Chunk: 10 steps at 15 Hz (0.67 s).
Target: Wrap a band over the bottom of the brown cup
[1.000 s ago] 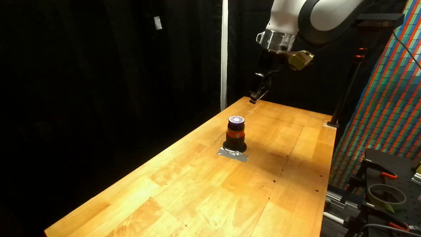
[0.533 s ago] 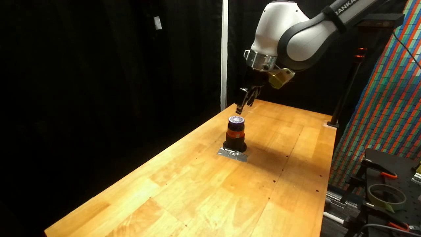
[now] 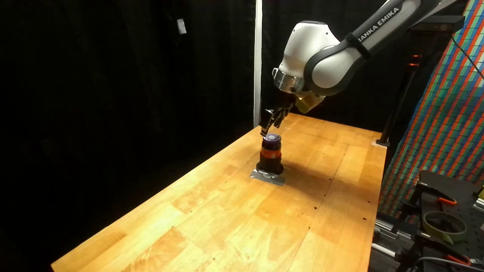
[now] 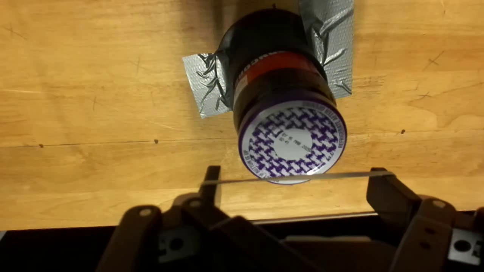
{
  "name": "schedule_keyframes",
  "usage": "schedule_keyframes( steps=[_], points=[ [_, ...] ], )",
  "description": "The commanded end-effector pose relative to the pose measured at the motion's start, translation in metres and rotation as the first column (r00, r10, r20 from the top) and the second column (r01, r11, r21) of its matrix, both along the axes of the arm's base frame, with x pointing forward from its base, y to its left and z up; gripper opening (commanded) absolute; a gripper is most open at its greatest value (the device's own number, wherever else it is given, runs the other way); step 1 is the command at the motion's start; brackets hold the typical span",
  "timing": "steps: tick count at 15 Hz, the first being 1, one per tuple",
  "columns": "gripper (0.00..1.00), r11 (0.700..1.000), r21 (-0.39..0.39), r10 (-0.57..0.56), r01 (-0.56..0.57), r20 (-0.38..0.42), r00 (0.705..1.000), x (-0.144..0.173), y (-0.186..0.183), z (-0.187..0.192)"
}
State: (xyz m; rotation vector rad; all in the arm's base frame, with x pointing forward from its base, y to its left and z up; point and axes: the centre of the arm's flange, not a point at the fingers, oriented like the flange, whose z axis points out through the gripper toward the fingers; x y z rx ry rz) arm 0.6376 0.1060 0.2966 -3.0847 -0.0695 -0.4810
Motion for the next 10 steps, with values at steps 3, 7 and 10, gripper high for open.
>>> schedule_keyframes(
  steps=[3,7,10],
  points=[
    [1.0,1.0,0.009,-0.004,0.004,0.022,1.0,0.026,0.005,-0.018],
    [1.0,1.0,0.013,-0.008,0.008,0.01,1.0,0.03,0.002,-0.028],
    [1.0,1.0,0.011,-0.012,0.012,0.005,1.0,0.033,-0.001,-0.035]
  ],
)
